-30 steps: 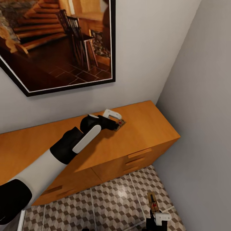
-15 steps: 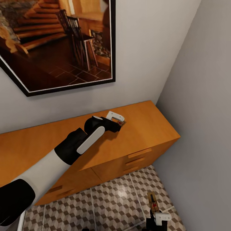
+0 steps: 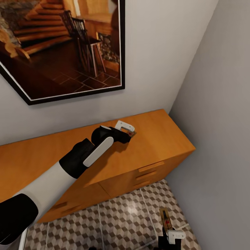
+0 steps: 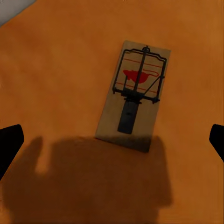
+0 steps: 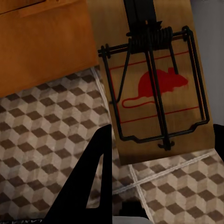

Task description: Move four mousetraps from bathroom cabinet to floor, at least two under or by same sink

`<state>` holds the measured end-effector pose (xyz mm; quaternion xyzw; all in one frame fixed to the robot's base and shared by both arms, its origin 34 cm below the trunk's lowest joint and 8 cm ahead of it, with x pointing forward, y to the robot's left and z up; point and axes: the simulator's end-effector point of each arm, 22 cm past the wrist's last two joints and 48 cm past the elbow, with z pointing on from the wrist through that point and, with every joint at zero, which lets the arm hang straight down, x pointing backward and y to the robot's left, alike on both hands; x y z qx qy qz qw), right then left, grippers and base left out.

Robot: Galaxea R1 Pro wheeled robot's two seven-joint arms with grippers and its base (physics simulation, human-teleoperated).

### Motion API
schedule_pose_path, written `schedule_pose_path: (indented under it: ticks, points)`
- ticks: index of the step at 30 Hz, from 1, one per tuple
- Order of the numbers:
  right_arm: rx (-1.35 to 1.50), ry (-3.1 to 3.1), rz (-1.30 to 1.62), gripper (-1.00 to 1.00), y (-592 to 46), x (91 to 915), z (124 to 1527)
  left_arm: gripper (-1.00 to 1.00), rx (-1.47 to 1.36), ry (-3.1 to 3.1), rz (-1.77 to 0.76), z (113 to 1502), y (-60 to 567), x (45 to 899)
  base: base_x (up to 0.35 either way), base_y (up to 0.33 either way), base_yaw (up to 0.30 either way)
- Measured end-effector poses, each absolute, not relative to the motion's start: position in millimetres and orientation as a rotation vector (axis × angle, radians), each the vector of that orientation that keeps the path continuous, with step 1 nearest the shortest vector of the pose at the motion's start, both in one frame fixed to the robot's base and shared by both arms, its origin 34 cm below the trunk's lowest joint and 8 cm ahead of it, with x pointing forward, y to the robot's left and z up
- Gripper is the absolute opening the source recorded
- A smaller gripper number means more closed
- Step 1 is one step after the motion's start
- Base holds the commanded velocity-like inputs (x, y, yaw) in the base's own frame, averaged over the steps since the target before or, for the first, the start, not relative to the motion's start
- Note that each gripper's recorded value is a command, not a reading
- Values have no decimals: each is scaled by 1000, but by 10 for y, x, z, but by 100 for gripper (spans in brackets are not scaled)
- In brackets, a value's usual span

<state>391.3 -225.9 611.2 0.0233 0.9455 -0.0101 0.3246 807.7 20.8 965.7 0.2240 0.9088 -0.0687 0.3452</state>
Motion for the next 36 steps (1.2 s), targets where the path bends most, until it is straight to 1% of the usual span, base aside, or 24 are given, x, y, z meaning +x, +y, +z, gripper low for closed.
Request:
schedule_pose_path:
  ticks: [9,36]
  points:
    - [61,2480,-26,-100,-2258,3914,6111,100,582,2363,-177,9643,209,8076,69,0,0]
    - [61,2480,-27,-100,-2259,3915,6111,100,597,2380,-179,9534,189,7982,2,0,0]
